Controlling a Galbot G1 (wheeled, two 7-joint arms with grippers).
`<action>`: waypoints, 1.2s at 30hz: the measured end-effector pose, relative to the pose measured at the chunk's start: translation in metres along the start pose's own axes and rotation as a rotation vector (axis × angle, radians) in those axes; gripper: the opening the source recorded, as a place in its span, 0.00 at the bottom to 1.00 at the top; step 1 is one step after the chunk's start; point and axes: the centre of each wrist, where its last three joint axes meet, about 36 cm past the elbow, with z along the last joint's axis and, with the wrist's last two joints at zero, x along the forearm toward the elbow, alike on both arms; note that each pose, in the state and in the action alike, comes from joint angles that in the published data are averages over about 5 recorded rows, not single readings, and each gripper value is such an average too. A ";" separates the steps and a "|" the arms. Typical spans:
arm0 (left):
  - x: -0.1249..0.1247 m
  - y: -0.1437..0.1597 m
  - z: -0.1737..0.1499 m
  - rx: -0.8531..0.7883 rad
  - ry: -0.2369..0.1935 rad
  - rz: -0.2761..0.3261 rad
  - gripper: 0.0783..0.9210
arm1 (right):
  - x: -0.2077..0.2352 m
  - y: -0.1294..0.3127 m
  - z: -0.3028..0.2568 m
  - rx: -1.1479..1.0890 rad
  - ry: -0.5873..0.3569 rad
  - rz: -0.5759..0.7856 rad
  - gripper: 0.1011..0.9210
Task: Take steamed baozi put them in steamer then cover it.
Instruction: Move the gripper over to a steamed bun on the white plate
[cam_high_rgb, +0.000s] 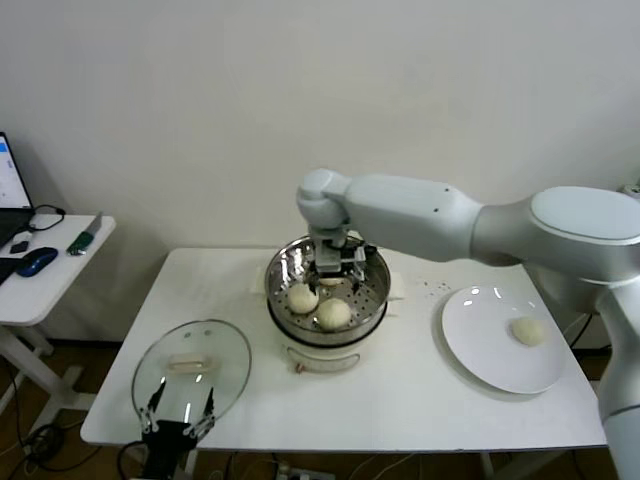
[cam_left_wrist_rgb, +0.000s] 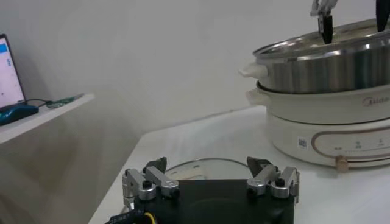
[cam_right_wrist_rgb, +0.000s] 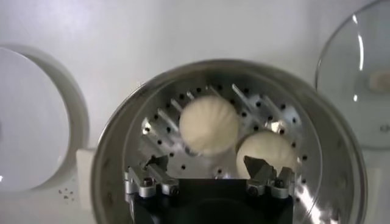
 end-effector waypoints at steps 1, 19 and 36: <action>0.000 0.000 0.000 0.000 -0.001 0.000 0.88 | 0.005 0.008 0.005 -0.030 0.006 0.011 0.88; -0.005 0.001 -0.007 -0.008 -0.019 -0.002 0.88 | 0.002 0.248 0.057 -0.942 0.013 0.152 0.88; -0.004 -0.007 -0.012 -0.017 -0.007 -0.013 0.88 | -0.128 0.424 0.012 -1.301 0.020 0.023 0.88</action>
